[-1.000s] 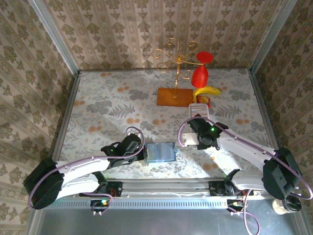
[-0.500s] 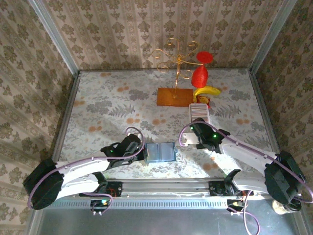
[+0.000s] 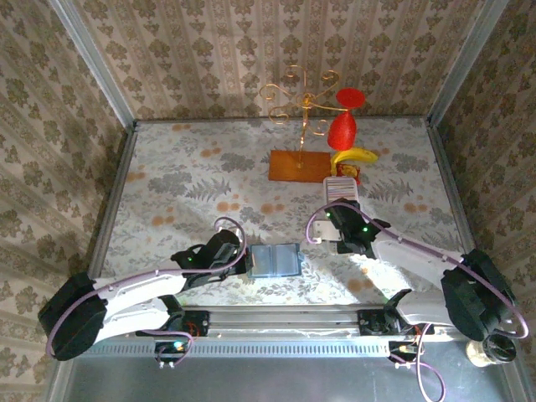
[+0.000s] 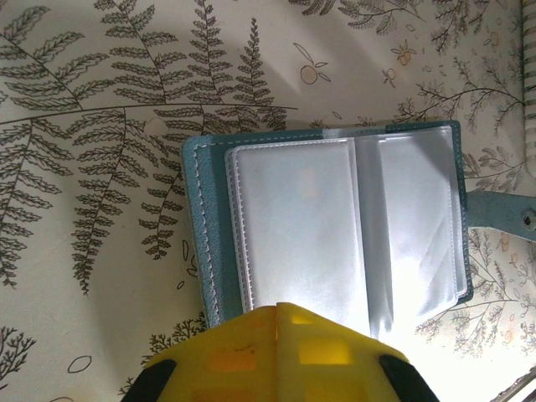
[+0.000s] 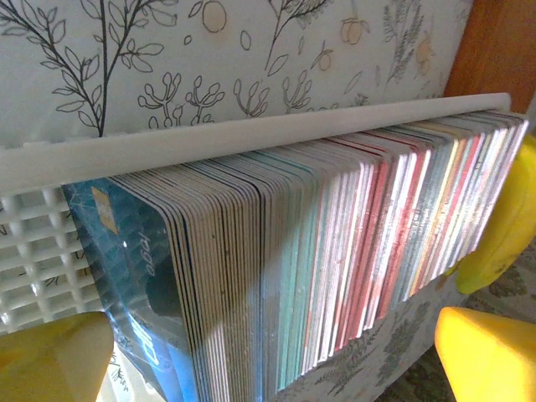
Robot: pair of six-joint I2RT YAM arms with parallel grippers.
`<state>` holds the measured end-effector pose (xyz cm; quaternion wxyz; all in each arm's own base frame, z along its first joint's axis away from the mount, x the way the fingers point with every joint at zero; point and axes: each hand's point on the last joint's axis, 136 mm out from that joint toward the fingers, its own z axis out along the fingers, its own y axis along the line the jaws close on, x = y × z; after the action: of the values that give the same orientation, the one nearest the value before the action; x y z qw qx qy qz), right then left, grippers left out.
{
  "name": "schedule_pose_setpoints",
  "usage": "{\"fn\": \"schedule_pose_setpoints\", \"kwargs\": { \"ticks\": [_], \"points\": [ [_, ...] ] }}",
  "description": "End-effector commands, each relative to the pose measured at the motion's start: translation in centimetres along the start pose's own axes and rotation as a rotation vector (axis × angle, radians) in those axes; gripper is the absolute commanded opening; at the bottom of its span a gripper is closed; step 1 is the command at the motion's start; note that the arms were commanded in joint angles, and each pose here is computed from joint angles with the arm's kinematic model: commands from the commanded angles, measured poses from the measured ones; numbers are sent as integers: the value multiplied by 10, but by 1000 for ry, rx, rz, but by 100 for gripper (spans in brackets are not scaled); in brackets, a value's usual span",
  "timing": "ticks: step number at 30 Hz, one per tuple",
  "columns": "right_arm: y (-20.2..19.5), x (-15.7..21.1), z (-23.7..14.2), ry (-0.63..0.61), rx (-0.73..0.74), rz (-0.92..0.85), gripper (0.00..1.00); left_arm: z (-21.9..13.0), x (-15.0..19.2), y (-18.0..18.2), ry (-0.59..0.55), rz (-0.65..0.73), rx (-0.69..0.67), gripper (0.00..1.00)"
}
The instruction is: Put the credit cards into the card holder
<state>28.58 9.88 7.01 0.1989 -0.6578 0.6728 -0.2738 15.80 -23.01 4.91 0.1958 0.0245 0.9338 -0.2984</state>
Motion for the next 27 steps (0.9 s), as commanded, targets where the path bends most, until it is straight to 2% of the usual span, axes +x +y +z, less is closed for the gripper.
{"fn": "schedule_pose_setpoints", "kwargs": {
  "ticks": [1, 4, 7, 12, 19, 27],
  "points": [
    [-12, -2, 2, 11, 23, 25, 98, -1, 3, 0, -1, 9, 10, 5],
    [-12, -3, 5, 14, 14, 20, 91, -1, 3, 0, -1, 11, 10, 5],
    [-14, -3, 3, 14, 15, 19, 77, -2, 2, 0, -1, 12, 10, 5],
    [-15, 0, -7, -5, 20, 27, 60, -2, 3, 0, 2, 13, 8, 5],
    [-11, 3, -16, -19, 17, 33, 45, 0, 3, -1, 4, 12, 10, 4],
    [-4, 2, -16, -33, -11, 33, 35, 1, 3, -1, 8, 9, 11, 2]
  ]
}}
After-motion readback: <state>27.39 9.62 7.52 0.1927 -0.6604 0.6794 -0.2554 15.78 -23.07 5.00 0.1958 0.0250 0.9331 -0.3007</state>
